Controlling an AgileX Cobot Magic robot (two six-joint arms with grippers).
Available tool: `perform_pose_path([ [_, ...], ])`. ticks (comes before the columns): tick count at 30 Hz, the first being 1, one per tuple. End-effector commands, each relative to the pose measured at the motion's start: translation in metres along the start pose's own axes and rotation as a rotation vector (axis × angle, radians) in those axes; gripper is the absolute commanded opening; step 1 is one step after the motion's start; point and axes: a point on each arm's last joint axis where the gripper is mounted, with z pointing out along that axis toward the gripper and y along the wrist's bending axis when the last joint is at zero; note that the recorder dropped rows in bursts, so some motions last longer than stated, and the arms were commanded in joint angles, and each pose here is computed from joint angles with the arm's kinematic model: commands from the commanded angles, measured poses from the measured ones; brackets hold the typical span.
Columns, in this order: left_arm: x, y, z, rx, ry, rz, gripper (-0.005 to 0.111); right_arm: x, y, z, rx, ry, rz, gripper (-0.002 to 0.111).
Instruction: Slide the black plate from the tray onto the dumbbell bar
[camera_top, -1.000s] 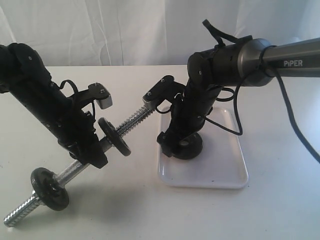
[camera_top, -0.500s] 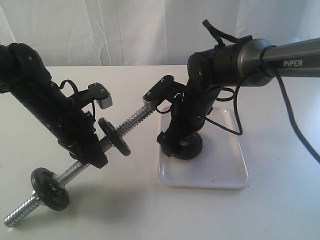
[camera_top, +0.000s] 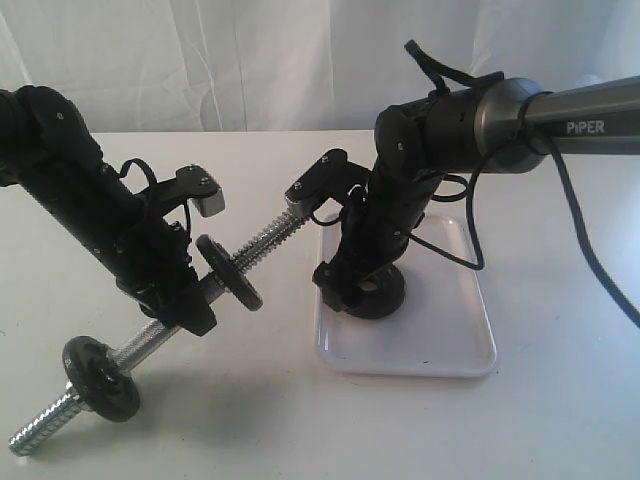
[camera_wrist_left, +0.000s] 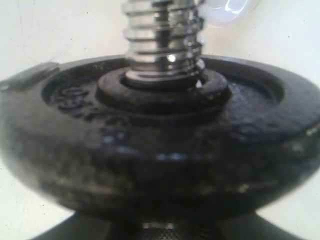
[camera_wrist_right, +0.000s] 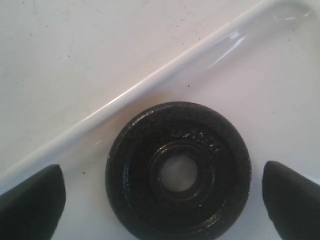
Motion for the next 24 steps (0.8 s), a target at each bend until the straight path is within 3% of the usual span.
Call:
perform_pose_path([
  [1, -0.020, -0.015, -0.027, 0.046, -0.148, -0.040, 0.000, 0.004, 0.001, 0.004, -0.007, 0.034, -0.018, 0.105],
  [11, -0.020, -0.015, -0.027, 0.046, -0.148, -0.043, 0.000, 0.011, 0.003, 0.025, -0.031, 0.092, -0.013, 0.105],
  [24, -0.020, -0.015, -0.027, 0.040, -0.151, -0.043, 0.000, 0.012, -0.003, 0.027, 0.034, 0.107, -0.096, 0.105],
])
